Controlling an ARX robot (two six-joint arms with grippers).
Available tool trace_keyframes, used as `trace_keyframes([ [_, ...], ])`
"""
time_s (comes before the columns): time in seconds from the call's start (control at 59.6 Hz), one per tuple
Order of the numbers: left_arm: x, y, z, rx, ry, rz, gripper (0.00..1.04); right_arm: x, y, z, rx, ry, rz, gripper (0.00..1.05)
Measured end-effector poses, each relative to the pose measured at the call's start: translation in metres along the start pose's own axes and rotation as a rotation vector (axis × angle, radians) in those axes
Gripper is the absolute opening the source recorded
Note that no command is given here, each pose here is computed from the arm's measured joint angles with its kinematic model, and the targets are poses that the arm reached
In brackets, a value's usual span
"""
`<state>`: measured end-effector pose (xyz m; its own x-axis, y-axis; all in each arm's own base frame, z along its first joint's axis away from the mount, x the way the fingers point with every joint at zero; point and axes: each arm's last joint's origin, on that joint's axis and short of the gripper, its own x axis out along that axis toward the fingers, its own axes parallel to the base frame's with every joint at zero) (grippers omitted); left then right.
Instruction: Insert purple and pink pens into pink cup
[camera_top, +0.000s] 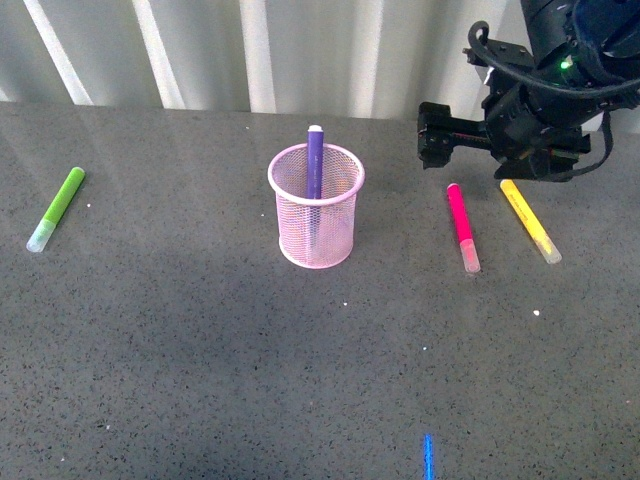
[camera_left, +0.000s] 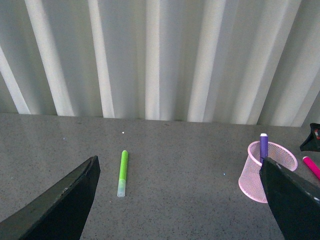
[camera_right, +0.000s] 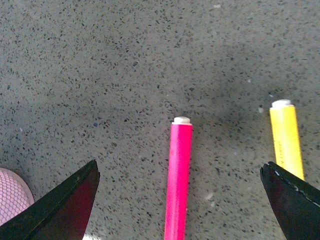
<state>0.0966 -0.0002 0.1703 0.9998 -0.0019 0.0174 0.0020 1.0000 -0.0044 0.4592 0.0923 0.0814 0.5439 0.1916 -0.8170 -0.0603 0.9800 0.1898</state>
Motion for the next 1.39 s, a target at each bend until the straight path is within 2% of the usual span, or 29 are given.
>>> trace_keyframes([
  [0.369, 0.0, 0.0, 0.0, 0.0, 0.0, 0.0, 0.98, 0.035, 0.014, -0.007, 0.046, 0.055, -0.009, 0.98],
  [0.939, 0.0, 0.0, 0.0, 0.0, 0.0, 0.0, 0.98, 0.046, 0.009, -0.003, 0.078, 0.078, -0.078, 0.98],
  [1.392, 0.0, 0.0, 0.0, 0.0, 0.0, 0.0, 0.98, 0.052, 0.007, -0.005, 0.054, 0.104, -0.113, 0.98],
])
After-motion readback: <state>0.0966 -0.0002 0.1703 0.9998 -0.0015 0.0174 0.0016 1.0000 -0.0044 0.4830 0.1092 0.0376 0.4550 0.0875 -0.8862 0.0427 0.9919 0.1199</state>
